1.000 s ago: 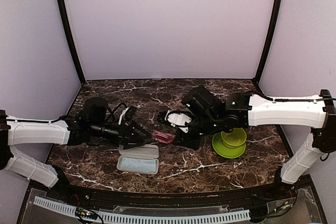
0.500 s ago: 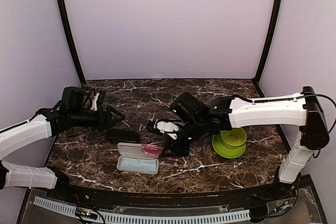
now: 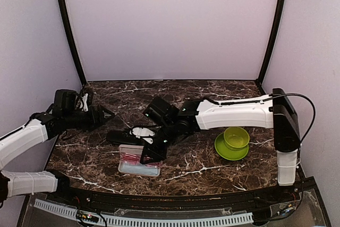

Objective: Organize the sunglasses
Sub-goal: Place the sunglasses in the sunglasses case.

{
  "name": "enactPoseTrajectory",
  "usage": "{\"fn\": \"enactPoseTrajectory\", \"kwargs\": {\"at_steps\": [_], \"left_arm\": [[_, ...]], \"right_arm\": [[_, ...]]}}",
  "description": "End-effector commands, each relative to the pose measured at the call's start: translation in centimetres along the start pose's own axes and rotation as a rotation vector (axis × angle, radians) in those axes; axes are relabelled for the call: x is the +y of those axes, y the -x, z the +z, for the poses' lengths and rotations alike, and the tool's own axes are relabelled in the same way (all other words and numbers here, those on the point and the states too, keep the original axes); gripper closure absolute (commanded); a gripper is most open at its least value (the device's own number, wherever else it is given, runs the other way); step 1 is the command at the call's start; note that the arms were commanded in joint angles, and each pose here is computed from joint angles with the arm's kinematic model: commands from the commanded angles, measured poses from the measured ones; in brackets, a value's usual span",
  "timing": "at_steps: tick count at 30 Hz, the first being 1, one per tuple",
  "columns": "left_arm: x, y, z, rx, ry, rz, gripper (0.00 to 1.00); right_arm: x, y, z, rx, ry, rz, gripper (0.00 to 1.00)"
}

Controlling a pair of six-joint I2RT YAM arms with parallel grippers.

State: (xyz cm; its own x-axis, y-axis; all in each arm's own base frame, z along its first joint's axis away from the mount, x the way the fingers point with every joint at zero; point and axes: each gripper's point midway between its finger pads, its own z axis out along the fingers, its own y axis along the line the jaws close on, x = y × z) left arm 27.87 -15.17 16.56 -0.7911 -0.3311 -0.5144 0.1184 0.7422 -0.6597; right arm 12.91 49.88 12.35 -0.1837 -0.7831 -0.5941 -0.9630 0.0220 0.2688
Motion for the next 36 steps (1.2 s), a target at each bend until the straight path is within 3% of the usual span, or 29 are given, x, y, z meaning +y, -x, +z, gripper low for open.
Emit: {"fn": "enactPoseTrajectory", "kwargs": {"at_steps": [1,22,36], "left_arm": [[1.8,1.2,-1.5,-0.077,0.045,-0.017,0.2],[1.3,2.6,-3.2,-0.167,0.018,0.009,0.2],[1.1,2.3,-3.1,-0.161,-0.008,0.011,0.2]], "right_arm": [[0.8,0.0,1.1,0.047,0.052,-0.007,0.72],[-0.8,-0.1,5.0,0.124,0.039,-0.002,0.71],[-1.6,-0.9,6.2,0.146,0.023,0.017,0.71]]}}
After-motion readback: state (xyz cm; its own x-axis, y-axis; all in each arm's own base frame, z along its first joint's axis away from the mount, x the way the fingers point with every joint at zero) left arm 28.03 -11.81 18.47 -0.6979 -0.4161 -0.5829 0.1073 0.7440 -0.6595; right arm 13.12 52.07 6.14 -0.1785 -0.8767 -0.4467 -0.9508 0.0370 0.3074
